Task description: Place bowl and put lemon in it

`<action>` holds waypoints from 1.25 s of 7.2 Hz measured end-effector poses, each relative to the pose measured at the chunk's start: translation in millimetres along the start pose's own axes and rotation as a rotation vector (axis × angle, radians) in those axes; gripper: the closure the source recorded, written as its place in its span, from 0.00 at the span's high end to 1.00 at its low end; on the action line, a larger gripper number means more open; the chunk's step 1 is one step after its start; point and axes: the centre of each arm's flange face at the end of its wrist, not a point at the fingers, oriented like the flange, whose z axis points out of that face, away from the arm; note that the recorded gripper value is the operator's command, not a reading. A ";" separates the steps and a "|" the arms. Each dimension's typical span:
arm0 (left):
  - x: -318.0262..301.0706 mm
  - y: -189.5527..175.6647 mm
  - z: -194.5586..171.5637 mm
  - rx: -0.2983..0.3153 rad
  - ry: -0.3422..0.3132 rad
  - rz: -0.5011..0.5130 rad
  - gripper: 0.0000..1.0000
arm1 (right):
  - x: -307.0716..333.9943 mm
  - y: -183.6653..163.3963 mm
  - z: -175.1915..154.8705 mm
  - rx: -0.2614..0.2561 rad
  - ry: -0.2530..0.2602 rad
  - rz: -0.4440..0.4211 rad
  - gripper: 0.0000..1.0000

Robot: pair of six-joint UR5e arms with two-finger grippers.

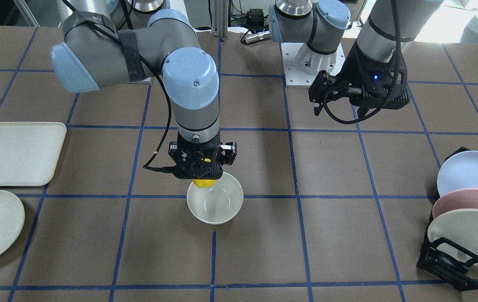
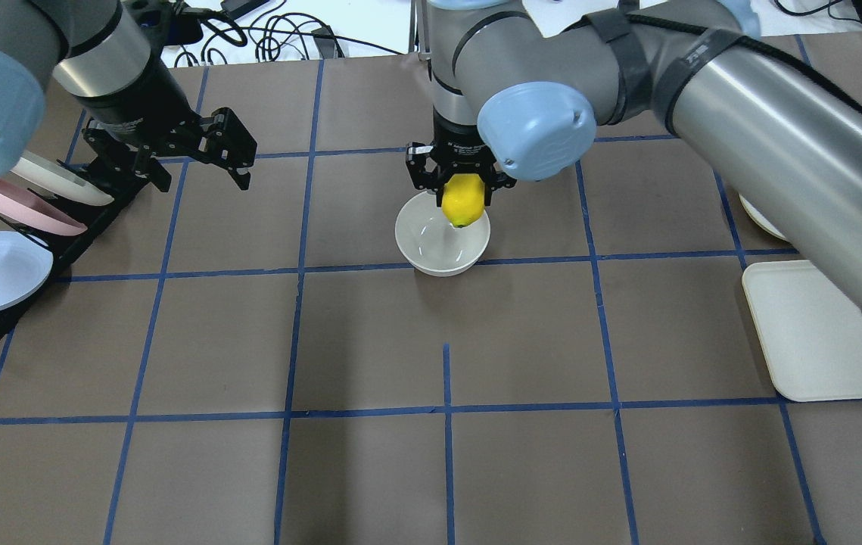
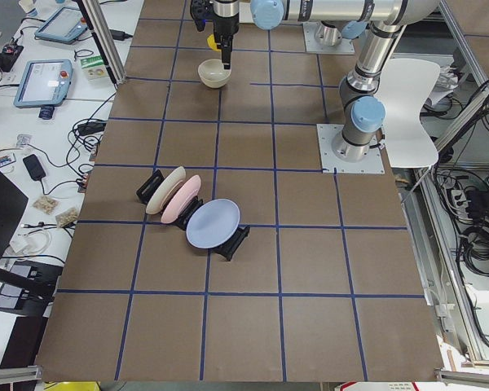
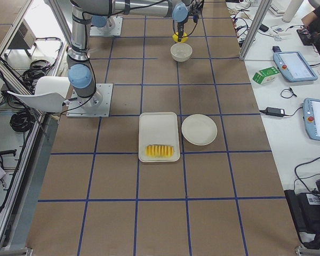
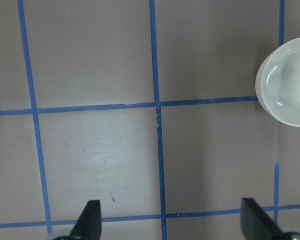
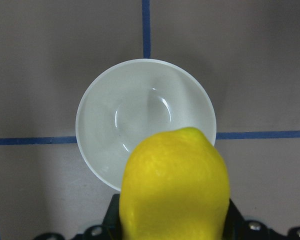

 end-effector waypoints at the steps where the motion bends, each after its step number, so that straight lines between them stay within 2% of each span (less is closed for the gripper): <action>1: -1.9 0.6 -2.5 -0.001 0.000 -0.004 1.00 | -5.4 -9.8 29.4 -0.013 0.006 -0.003 0.21; 3: -7.3 -4.5 -3.3 -0.003 -0.009 -0.012 1.00 | -11.0 -25.7 77.1 -0.013 0.006 -0.009 0.22; 4: -8.4 -4.3 -3.3 -0.004 -0.018 -0.013 1.00 | -10.7 -25.3 91.6 -0.023 0.009 -0.013 0.29; 5: -8.8 -3.7 -3.4 -0.005 -0.020 -0.014 1.00 | -9.9 -22.9 100.9 -0.029 0.011 -0.014 0.62; 6: -8.8 -3.2 -3.5 -0.005 -0.020 -0.014 1.00 | -9.9 -21.3 105.5 -0.027 0.010 -0.012 0.91; 7: -8.9 -2.8 -3.2 -0.005 -0.021 -0.014 1.00 | -10.0 -20.4 107.4 -0.025 0.010 -0.008 1.00; 9: -9.2 -2.5 -2.8 -0.006 -0.024 -0.014 1.00 | -10.6 -20.3 102.3 -0.015 0.006 -0.005 1.00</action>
